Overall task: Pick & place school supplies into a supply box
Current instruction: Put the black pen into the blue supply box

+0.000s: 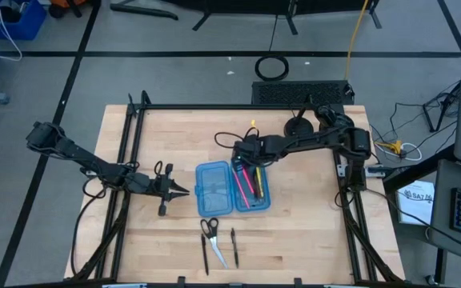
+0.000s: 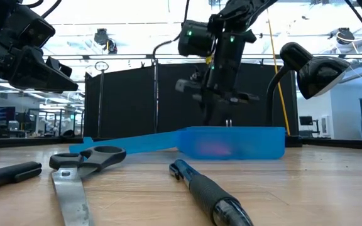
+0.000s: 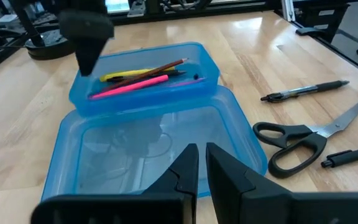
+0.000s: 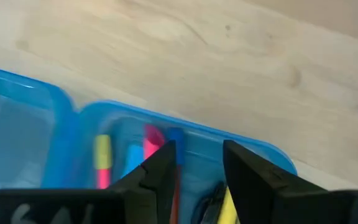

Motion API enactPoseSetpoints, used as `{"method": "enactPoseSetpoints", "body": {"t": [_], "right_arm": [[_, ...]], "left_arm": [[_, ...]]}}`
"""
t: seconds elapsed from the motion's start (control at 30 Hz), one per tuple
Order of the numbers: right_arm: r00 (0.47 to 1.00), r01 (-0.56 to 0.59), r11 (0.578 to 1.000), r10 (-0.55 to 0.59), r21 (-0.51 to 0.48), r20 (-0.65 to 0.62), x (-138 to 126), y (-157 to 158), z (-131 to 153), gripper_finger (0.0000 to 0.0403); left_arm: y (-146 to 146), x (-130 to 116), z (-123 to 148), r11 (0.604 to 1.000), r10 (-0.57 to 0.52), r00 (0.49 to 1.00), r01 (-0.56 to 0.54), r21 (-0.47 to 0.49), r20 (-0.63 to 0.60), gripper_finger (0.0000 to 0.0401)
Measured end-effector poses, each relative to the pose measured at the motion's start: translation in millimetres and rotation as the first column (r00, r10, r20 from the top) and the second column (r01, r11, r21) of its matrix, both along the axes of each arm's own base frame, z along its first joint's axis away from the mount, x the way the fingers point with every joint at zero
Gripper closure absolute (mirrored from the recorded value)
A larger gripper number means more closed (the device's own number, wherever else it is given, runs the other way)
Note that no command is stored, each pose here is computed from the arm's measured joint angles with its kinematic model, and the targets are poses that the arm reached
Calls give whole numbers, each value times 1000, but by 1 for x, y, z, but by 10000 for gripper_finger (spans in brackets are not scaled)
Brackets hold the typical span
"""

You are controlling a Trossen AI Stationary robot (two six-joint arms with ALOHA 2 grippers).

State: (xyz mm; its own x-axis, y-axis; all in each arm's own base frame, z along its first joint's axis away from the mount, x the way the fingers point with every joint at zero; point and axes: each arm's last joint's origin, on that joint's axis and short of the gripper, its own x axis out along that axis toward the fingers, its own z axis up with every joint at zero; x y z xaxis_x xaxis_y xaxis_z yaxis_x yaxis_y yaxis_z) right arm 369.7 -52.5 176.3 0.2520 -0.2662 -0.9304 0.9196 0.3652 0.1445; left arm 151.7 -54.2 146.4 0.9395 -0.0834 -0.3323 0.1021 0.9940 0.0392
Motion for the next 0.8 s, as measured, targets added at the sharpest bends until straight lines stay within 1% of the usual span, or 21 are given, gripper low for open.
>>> {"method": "enactPoseSetpoints", "body": {"t": [0.13,0.17,0.23,0.27,0.3,0.33,0.4,0.47,0.53,0.6,0.67,0.73,0.8], "right_arm": [[997,10,1000,-10,-3,70,-3,2,20,282],[996,-6,1000,7,-10,92,-5,3,27,283],[988,-81,996,86,-49,127,-8,11,44,286],[979,-138,986,150,-92,138,-10,17,54,288],[964,-209,967,228,-144,136,-13,26,63,291],[946,-276,939,303,-204,117,-16,36,71,294],[903,-388,857,427,-339,47,-22,56,84,302],[870,-445,767,493,-462,-20,-27,74,95,309],[824,-502,674,563,-542,-64,-28,89,103,318],[758,-569,583,645,-581,-94,-27,105,105,334],[700,-610,502,705,-613,-119,-27,117,98,358],[647,-634,438,752,-637,-128,-26,125,89,385],[589,-661,388,799,-642,-123,-27,131,78,397]], "left_arm": [[-1,0,-1,1000,-23,1000,23,-8,-11,364],[-1,-1,-1,1000,-26,1000,26,-7,-15,364],[-1,-1,-2,1000,-26,999,26,-5,-24,364],[-1,-1,-2,1000,-26,999,26,-3,-28,364],[0,-1,-3,1000,-25,999,25,-3,-36,364],[0,-2,-4,1000,-23,999,23,-5,-45,364],[0,-2,-6,1000,-18,997,18,-4,-69,364],[1,-3,-9,998,-27,996,32,51,-90,364],[0,-4,-10,990,-57,993,68,120,-100,364],[-1,-5,-12,982,-78,990,97,164,-116,364],[-1,-5,-11,982,-68,991,87,170,-111,364],[-1,-4,-9,984,-63,994,76,159,-87,364],[-1,-3,-7,986,-58,997,67,152,-59,364]]}}
